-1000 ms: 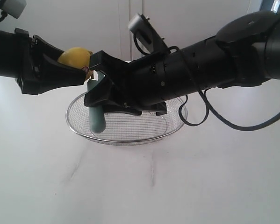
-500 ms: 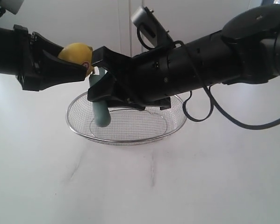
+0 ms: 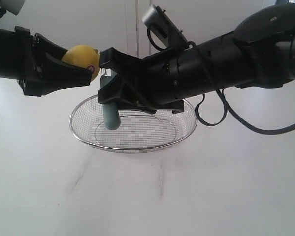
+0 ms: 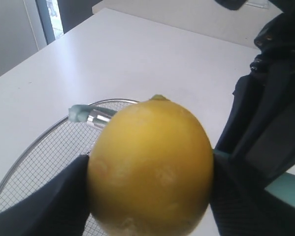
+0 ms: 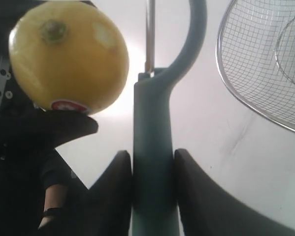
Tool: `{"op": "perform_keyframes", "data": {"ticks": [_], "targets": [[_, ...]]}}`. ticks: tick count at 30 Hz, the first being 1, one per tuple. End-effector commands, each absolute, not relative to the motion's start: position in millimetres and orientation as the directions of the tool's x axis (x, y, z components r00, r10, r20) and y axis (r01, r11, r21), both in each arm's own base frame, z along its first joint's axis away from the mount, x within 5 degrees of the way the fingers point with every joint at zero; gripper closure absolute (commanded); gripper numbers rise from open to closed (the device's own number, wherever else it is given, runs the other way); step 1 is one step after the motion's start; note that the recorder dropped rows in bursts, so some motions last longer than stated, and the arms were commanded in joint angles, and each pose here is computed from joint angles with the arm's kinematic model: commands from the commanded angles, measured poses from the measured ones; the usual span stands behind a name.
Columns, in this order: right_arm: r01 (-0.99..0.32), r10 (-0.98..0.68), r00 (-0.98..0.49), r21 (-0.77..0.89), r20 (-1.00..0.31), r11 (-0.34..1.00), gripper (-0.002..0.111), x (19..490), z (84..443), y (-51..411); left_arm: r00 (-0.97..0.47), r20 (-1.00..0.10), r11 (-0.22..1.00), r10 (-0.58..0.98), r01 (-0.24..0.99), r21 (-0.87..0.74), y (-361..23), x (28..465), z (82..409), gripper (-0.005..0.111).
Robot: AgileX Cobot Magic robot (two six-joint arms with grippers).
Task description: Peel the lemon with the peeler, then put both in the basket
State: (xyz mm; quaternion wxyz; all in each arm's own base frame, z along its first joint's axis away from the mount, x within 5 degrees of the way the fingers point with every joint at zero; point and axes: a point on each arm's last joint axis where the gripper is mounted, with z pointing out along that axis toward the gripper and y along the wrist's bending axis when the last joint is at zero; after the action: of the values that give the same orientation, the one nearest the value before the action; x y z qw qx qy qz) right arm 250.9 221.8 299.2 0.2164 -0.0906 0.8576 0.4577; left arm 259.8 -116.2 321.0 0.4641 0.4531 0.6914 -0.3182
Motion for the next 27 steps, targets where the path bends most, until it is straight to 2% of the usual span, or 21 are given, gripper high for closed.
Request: {"op": "perform_keyframes", "data": {"ticks": [1, 11, 21, 27], "targets": [[-0.372, 0.071, -0.869, 0.743, -0.489, 0.557, 0.108, 247, 312, 217, -0.148, -0.939, 0.38, 0.309, 0.925, -0.021, -116, 258, 326, 0.107], [-0.41, 0.054, -0.85, 0.723, -0.524, 0.556, 0.108, 241, 321, 213, -0.148, -0.939, 0.38, 0.309, 0.925, -0.021, -116, 258, 326, 0.107], [-0.374, -0.05, -0.904, 0.732, -0.424, 0.57, 0.108, 241, 298, 220, -0.146, -0.939, 0.379, 0.31, 0.925, -0.019, -116, 258, 326, 0.107], [-0.378, -0.078, -0.91, 0.738, -0.406, 0.559, 0.108, 239, 297, 221, -0.145, -0.939, 0.38, 0.311, 0.925, -0.017, -116, 258, 326, 0.107]]}}
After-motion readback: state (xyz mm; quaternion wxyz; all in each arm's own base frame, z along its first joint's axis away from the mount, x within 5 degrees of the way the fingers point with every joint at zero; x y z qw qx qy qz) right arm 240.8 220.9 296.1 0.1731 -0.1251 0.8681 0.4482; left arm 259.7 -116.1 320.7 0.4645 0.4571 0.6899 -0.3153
